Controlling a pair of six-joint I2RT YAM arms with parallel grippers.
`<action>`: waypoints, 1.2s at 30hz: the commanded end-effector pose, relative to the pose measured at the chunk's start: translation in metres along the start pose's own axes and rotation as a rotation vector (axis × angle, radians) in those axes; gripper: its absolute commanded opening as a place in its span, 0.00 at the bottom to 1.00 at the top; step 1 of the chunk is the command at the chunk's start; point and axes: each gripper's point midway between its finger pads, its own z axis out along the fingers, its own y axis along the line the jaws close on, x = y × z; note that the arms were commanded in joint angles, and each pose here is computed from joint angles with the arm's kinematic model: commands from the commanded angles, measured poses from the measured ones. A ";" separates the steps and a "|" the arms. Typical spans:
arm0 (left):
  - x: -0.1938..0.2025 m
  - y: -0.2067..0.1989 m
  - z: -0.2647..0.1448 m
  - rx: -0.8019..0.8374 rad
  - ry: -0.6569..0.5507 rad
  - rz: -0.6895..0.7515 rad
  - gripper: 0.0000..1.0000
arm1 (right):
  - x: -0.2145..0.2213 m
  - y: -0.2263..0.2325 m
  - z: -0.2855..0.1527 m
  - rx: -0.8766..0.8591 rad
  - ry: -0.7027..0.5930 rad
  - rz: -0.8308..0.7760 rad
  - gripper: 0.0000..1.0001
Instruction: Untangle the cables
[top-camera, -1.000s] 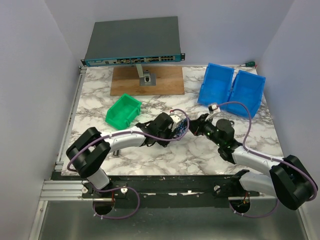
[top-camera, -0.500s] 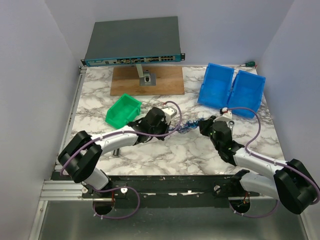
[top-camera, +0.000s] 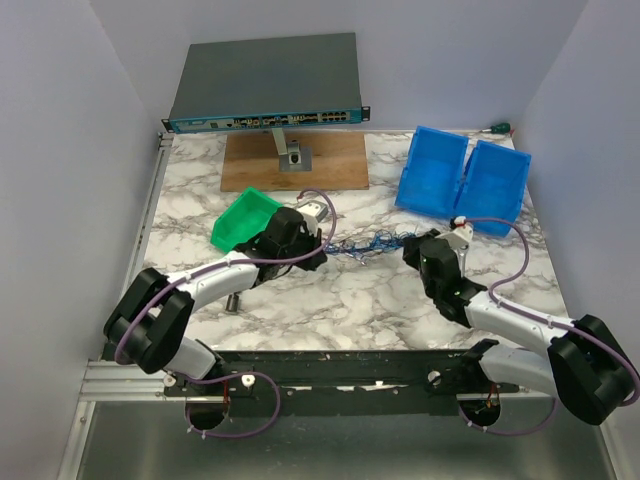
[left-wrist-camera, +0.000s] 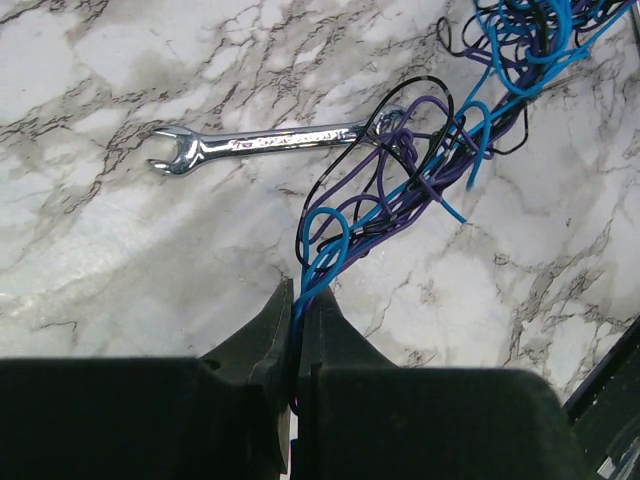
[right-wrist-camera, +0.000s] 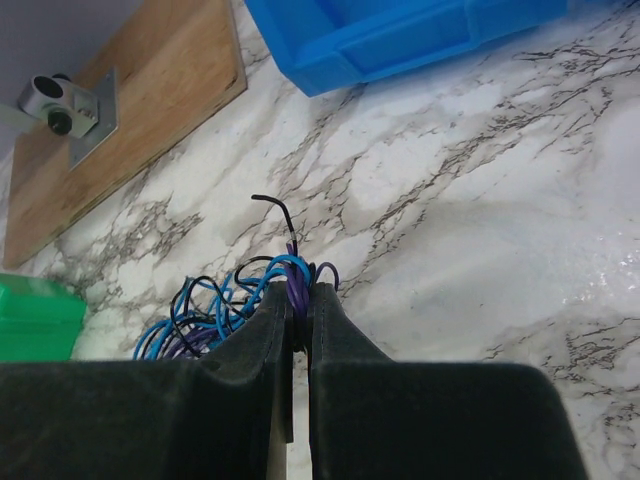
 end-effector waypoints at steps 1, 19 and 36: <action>0.030 0.041 -0.012 -0.158 0.090 -0.071 0.00 | -0.031 -0.049 0.003 0.238 -0.167 -0.017 0.05; 0.043 0.025 0.001 -0.050 0.199 -0.073 0.00 | 0.043 0.048 0.005 -0.343 0.202 -0.268 0.79; 0.048 0.008 -0.011 -0.030 0.124 -0.083 0.00 | 0.068 0.073 -0.004 -0.513 0.301 -0.248 0.86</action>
